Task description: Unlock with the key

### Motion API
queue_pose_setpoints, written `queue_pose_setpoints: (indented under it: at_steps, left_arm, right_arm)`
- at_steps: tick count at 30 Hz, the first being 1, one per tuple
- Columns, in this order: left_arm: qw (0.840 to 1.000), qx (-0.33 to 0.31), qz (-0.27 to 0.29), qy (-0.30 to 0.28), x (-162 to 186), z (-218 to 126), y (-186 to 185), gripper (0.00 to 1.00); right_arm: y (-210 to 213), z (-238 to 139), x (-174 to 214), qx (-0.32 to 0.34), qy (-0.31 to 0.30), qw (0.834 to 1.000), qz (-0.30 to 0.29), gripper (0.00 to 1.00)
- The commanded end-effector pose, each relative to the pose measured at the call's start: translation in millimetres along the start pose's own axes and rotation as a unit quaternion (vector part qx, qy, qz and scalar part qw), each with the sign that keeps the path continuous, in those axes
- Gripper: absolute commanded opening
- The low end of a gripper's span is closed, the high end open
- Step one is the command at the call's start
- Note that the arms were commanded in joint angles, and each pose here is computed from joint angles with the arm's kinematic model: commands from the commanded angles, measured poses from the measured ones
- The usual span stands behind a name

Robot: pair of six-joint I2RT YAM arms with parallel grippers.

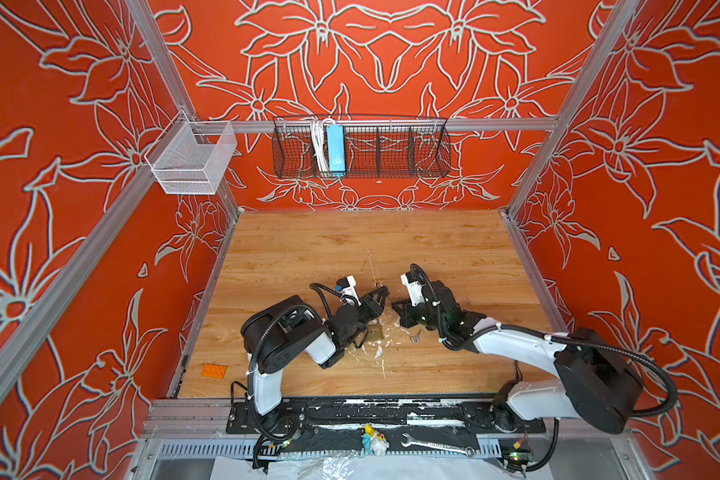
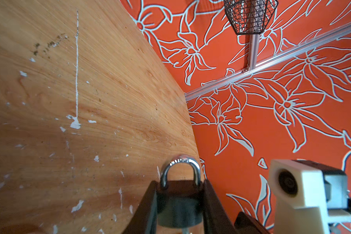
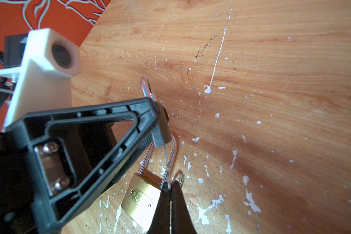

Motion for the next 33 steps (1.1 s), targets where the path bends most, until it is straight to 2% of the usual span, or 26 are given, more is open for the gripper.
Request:
queue_pose_setpoints:
  at_steps: [1, 16, 27, 33]
  left_arm:
    - [0.992, 0.029, 0.018, 0.120, 59, -3, -11, 0.00]
    - [0.988, 0.026, 0.044, 0.149, 73, 1, -7, 0.00]
    - [0.988, -0.019, 0.099, 0.121, 75, 1, 6, 0.00]
    - [0.989, 0.009, 0.080, 0.121, 79, 0, -1, 0.00]
  right_arm:
    - [37, -21, -63, -0.067, -0.121, 0.990, -0.022, 0.00]
    - [35, -50, -89, -0.060, -0.166, 0.984, -0.034, 0.00]
    - [41, -56, -95, -0.071, -0.169, 0.983, -0.031, 0.00]
    - [41, -64, -99, -0.070, -0.186, 0.980, -0.025, 0.00]
Point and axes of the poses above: each gripper's point midway between its finger pads, its own z axis out along the fingers, its own y axis along the line the jaws close on, x = y × z, the point moved 2 cm from there along -z, back along the fingers, and after that the axes turned 8 degrees about -z, right-handed, at the moved point
